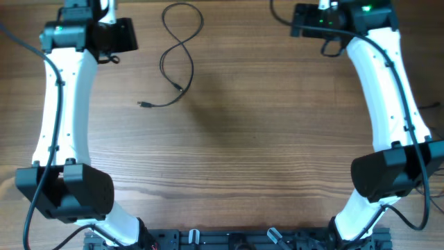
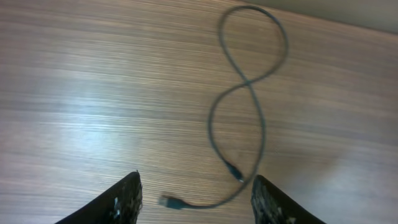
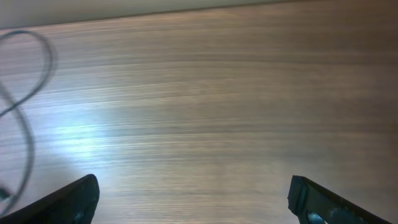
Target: Untangle cables
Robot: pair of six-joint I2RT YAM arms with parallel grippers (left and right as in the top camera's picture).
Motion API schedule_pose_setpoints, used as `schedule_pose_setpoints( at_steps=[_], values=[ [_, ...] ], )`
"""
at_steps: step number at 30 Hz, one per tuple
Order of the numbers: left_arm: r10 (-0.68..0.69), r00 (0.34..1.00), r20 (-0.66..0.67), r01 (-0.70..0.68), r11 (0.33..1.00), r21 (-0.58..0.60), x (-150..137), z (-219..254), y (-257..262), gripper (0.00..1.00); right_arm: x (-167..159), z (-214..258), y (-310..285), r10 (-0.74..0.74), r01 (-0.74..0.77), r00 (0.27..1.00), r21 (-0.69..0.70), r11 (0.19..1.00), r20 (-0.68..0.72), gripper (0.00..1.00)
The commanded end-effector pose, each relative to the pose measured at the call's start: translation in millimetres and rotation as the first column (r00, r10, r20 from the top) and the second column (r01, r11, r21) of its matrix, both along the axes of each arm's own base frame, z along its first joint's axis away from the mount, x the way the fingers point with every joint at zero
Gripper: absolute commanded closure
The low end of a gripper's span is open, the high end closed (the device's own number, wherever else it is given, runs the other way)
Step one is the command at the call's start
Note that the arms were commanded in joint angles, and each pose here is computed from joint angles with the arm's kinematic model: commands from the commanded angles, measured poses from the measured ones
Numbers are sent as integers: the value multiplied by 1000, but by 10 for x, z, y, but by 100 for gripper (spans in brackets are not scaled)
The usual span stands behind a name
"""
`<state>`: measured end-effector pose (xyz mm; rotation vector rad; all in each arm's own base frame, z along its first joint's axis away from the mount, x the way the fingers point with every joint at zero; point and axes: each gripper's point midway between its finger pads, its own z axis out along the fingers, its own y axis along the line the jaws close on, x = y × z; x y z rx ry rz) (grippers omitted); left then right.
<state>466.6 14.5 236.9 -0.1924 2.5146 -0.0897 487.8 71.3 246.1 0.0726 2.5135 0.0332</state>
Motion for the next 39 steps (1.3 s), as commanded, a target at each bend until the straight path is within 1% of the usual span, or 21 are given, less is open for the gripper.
schedule_pose_setpoints(
  at_steps=[1, 5, 7, 11, 13, 14, 17, 18, 20, 22, 23, 24, 27, 30, 32, 34, 37, 39],
  values=[
    [58, 998, 39, -58, 998, 4, -35, 178, 206, 41, -2, -64, 437, 118, -118, 993, 38, 992, -2, 0],
    [70, 997, 37, -70, 998, -6, -39, 168, 281, 39, 20, -298, 871, 214, -211, 976, 85, 974, -30, 0],
    [21, 999, 38, -21, 1000, -19, -32, 166, 219, 39, 6, -468, 1164, 286, -281, 957, 102, 954, -48, 0],
    [-29, 999, 42, 30, 999, -26, -27, 164, 156, 37, -40, -751, 1750, 427, -419, 903, 118, 900, -50, 0],
    [-85, 995, 46, 86, 996, -30, -31, 168, 90, 37, -56, -857, 1989, 471, -464, 881, 123, 877, -39, 0],
    [-113, 992, 48, 115, 993, -32, -34, 170, 58, 37, -79, -923, 2156, 515, -507, 857, 130, 852, -29, 0],
    [-114, 992, 50, 116, 993, -33, -35, 172, 85, 36, -117, -1117, 2506, 584, -578, 811, 141, 804, -9, 0],
    [-109, 993, 50, 111, 993, -33, -36, 172, 106, 36, -126, -1183, 2574, 598, -591, 801, 141, 794, -9, 0],
    [-104, 993, 51, 106, 994, -30, -40, 173, 164, 36, -188, -1306, 2734, 661, -652, 751, 156, 742, -6, 0],
    [-84, 995, 50, 86, 996, -23, -56, 170, 309, 36, -205, -1494, 2835, 675, -664, 737, 165, 730, -19, 0],
    [-79, 995, 53, 81, 996, -36, -62, 174, 348, 36, -215, -1578, 2874, 686, -673, 728, 168, 720, -24, 0],
    [-68, 996, 65, 73, 995, -75, -78, 191, 443, 36, -255, -1659, 2959, 726, -711, 688, 184, 678, -17, 0],
    [-46, 996, 75, 54, 993, -107, -107, 208, 596, 36, -267, -1732, 3042, 755, -738, 656, 207, 642, 2, 0],
    [-38, 995, 92, 52, 987, -152, -134, 236, 696, 36, -367, -1665, 3214, 824, -809, 563, 251, 532, 69, 0],
    [-95, 989, 111, 113, 980, -166, -151, 258, 655, 36, -376, -1631, 3280, 834, -825, 543, 249, 508, 96, 0],
    [-120, 986, 116, 139, 976, -168, -157, 263, 619, 36, -446, -1592, 3363, 865, -859, 486, 253, 445, 129, 0],
    [-166, 978, 126, 187, 966, -176, -170, 272, 542, 36, -525, -1632, 3429, 887, -881, 440, 257, 397, 139, 0],
    [-194, 972, 132, 216, 961, -176, -178, 278, 508, 36, -606, -1673, 3485, 906, -898, 394, 276, 343, 154, 0]
  ],
)
